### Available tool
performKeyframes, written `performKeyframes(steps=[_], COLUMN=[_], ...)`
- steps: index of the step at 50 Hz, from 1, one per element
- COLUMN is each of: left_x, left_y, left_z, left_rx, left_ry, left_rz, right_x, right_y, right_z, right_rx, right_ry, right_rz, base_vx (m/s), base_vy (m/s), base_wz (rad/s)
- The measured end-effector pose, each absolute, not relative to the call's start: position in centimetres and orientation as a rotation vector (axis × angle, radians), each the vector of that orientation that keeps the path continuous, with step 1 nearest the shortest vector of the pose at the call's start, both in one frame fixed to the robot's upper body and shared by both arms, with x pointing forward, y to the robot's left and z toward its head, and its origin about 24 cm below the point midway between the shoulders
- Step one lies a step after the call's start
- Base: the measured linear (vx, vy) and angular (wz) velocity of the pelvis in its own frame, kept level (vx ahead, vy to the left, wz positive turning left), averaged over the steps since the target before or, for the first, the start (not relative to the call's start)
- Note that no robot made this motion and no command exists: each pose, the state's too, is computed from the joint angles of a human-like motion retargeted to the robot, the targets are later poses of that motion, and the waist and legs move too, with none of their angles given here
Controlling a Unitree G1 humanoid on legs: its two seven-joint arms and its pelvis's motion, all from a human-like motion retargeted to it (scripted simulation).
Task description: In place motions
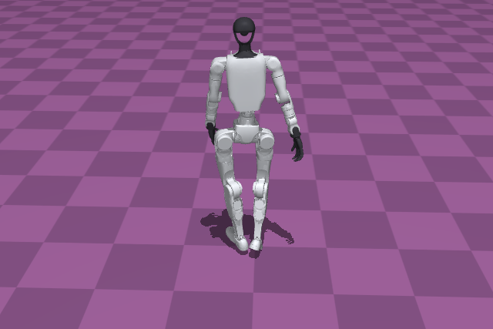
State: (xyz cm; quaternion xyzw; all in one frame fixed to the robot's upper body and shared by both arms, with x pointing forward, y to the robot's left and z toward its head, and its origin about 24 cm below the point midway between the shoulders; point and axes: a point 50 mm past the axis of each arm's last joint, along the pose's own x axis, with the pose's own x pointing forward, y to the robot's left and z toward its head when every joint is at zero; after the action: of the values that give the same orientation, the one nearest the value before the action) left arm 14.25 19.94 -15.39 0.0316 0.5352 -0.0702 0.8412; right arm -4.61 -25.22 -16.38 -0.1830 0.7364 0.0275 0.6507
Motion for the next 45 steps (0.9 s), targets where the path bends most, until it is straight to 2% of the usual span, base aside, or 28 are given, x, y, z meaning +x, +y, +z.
performKeyframes(steps=[7,13,20,27,35,45], left_x=[3.8,-3.6,-9.8,-15.3,-15.6,-13.3], left_y=[19.9,19.7,19.3,18.4,18.7,18.1], left_z=[-17.7,-17.7,-16.6,-14.9,-14.7,-15.8], left_rx=[-0.012,-0.092,-0.149,-0.217,-0.23,-0.264], left_ry=[1.434,1.621,1.816,1.962,1.96,1.861], left_rz=[-0.131,-0.018,0.028,0.101,0.148,0.176], right_x=[-0.6,8.2,18.2,23.1,22.3,14.3], right_y=[-22.9,-20.7,-16.3,-13.9,-13.7,-14.4], right_z=[-17.3,-17.1,-14.2,-11.1,-11.6,-15.7], right_rx=[-0.495,-0.617,-0.5,-0.471,-0.473,-0.428], right_ry=[1.583,1.312,0.962,0.718,0.734,0.994], right_rz=[0.205,0.311,0.328,0.308,0.312,0.349], base_vx=[0.08,-0.14,-0.17,-0.01,0.04,0.16], base_vy=[-0.14,-0.14,-0.08,0.0,0.03,0.09], base_wz=[-0.34,0.0,-0.03,-0.12,0.35,0.18])
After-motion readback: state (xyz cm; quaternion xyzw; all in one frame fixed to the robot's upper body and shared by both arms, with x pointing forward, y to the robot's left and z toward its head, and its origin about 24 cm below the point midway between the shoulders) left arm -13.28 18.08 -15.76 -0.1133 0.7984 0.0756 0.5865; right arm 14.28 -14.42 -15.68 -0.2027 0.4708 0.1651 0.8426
